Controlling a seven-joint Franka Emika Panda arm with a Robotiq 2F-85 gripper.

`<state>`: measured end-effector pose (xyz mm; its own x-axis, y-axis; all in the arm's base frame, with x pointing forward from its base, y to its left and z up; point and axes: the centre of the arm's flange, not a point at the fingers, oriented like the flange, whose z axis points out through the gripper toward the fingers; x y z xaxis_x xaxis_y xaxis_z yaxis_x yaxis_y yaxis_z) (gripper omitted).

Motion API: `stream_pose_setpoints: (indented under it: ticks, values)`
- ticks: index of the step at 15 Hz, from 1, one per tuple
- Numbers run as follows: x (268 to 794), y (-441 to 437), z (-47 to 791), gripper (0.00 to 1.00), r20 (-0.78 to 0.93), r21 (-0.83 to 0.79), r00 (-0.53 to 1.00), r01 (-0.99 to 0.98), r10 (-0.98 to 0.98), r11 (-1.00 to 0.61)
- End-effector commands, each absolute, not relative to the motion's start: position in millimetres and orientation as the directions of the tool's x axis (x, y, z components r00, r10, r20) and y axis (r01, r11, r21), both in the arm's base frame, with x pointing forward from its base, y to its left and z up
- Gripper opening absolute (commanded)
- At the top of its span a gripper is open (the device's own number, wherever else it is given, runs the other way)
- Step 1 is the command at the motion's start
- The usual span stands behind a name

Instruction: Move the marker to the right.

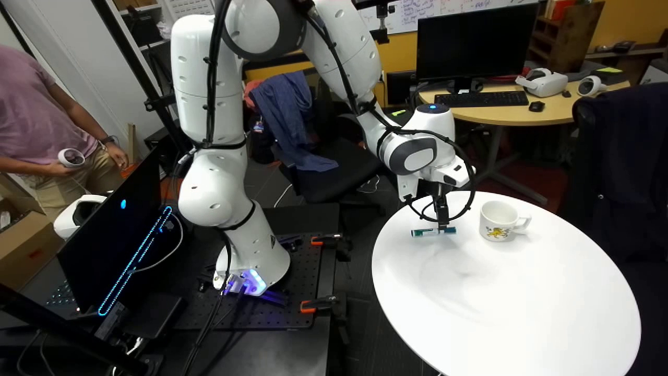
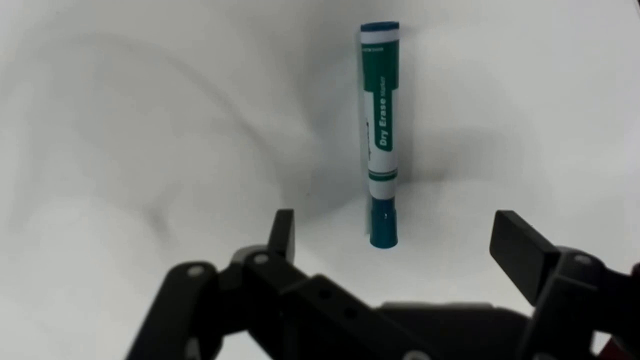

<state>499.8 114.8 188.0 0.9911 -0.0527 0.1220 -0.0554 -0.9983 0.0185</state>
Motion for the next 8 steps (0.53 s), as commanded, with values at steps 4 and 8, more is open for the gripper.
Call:
stream_pose_setpoints:
  ticks: [4, 8]
  values:
    - [510.3, 119.9, 171.5, 1.0, 0.049, 0.048, 0.997, -0.062, -0.06, -0.997]
    - [512.7, 119.0, 161.7, 1.0, 0.014, 0.07, 0.998, -0.062, -0.062, -0.996]
